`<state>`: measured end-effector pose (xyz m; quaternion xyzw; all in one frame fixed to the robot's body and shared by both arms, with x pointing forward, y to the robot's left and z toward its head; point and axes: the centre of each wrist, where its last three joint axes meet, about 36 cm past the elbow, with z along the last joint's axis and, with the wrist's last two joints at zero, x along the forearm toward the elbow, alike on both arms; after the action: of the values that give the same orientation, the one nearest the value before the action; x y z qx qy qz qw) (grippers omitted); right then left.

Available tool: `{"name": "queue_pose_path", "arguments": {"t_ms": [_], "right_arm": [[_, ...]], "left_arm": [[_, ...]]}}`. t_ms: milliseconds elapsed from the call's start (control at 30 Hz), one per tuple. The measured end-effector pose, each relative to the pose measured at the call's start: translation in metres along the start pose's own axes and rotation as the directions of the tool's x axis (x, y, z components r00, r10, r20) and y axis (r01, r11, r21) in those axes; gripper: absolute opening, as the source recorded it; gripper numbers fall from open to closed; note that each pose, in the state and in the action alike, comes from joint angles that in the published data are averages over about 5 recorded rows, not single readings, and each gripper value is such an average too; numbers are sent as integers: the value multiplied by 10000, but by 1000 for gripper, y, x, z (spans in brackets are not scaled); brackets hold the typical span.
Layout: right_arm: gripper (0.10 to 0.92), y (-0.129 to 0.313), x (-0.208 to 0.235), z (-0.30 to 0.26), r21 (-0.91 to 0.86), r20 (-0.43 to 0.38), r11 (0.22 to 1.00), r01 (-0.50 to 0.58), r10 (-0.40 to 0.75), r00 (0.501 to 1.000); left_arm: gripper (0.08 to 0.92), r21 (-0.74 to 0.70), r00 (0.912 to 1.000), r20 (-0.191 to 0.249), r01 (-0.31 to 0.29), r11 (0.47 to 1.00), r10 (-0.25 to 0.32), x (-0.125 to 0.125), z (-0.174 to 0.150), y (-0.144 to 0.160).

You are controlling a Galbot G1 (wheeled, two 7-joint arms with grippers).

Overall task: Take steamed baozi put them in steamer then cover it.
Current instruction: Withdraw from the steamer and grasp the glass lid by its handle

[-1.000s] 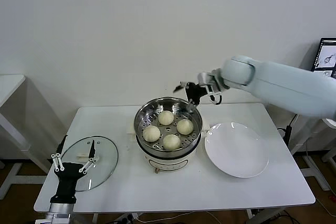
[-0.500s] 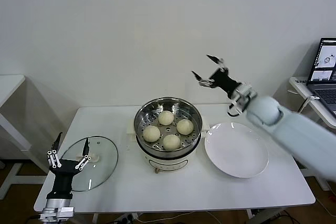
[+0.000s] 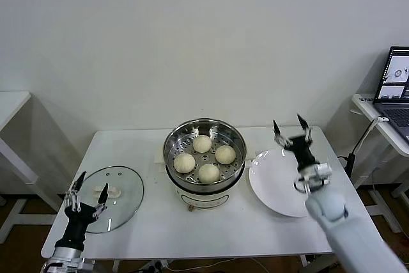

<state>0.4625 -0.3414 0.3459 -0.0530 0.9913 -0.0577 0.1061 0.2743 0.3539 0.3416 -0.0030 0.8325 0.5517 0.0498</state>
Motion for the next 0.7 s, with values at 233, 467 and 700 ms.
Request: {"name": "queue_pose_path", "arguments": {"t_ms": [233,467,700], "right_arm": [[823,20,48,29,-558,-569,9966,-610,578,9967],[823,38,75,45,-843,-970,9924,-898,815,9919],[823,48,92,53,-944,-1217,9896,-1089,971,9878]], "left_arm": [[823,-1620,9972,-249,-729,9841,698,3,26,-21],[823,-2654,9929,-475,-1177,9569,1090,-1,49,-38],[823,-3156,9891,-701,-1451,9378,1294,-10,64,-50]]}}
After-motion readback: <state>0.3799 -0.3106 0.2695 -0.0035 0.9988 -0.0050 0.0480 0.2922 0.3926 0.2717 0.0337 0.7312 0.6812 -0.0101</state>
